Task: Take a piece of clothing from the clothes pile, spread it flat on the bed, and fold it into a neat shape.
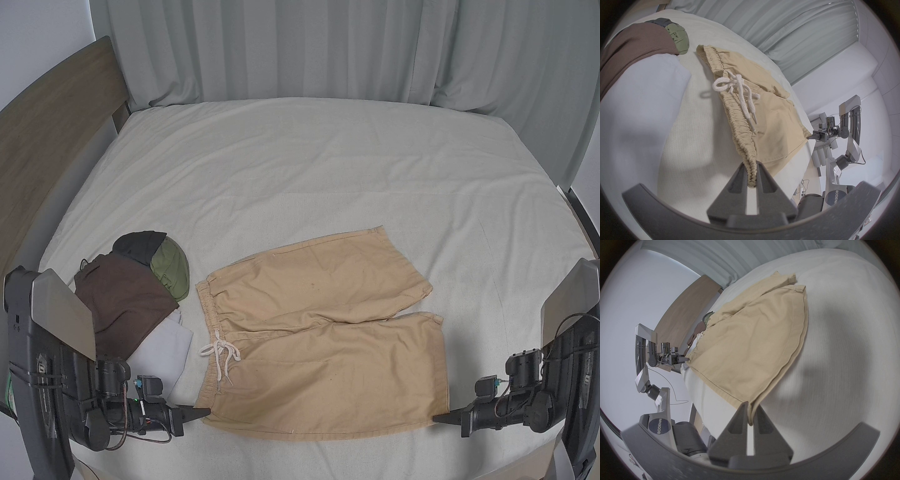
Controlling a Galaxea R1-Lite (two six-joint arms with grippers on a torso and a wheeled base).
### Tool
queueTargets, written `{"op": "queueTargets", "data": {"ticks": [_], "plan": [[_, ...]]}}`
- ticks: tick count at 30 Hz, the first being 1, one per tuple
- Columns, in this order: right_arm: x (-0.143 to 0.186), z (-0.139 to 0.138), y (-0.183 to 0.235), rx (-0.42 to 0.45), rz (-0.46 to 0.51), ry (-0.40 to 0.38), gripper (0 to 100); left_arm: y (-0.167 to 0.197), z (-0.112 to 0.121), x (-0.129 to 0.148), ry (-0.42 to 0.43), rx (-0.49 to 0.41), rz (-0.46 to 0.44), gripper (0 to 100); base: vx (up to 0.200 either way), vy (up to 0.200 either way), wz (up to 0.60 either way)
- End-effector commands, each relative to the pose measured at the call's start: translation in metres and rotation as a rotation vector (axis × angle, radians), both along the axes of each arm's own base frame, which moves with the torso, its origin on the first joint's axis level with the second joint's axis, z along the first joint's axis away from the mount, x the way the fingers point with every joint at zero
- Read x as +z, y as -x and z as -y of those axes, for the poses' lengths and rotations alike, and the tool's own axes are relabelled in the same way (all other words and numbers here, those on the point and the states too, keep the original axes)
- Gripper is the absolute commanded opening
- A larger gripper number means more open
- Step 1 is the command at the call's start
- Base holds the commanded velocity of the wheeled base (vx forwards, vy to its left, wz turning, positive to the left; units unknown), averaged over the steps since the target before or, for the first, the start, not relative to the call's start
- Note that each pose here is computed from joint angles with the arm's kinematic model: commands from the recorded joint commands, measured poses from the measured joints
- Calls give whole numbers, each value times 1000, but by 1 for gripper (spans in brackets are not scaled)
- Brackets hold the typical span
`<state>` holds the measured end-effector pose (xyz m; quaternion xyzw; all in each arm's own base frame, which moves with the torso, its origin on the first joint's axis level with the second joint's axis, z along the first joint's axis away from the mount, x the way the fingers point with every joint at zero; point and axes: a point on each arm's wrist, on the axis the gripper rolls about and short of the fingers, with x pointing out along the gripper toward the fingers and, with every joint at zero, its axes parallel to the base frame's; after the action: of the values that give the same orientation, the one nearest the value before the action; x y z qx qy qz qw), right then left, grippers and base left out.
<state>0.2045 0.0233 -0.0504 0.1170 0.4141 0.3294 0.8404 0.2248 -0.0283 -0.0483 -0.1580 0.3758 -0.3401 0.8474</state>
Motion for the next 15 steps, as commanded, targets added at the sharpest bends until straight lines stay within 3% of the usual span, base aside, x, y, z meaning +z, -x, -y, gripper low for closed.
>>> {"op": "queueTargets", "data": {"ticks": [1, 15], "plan": [[14, -1, 8, 15, -15, 5, 0, 5, -1, 0, 0, -8, -14, 0, 0, 0, 0], [19, -3, 9, 26, 1, 2, 0, 13, -3, 1, -11, -42, -7, 0, 0, 0, 0]]}}
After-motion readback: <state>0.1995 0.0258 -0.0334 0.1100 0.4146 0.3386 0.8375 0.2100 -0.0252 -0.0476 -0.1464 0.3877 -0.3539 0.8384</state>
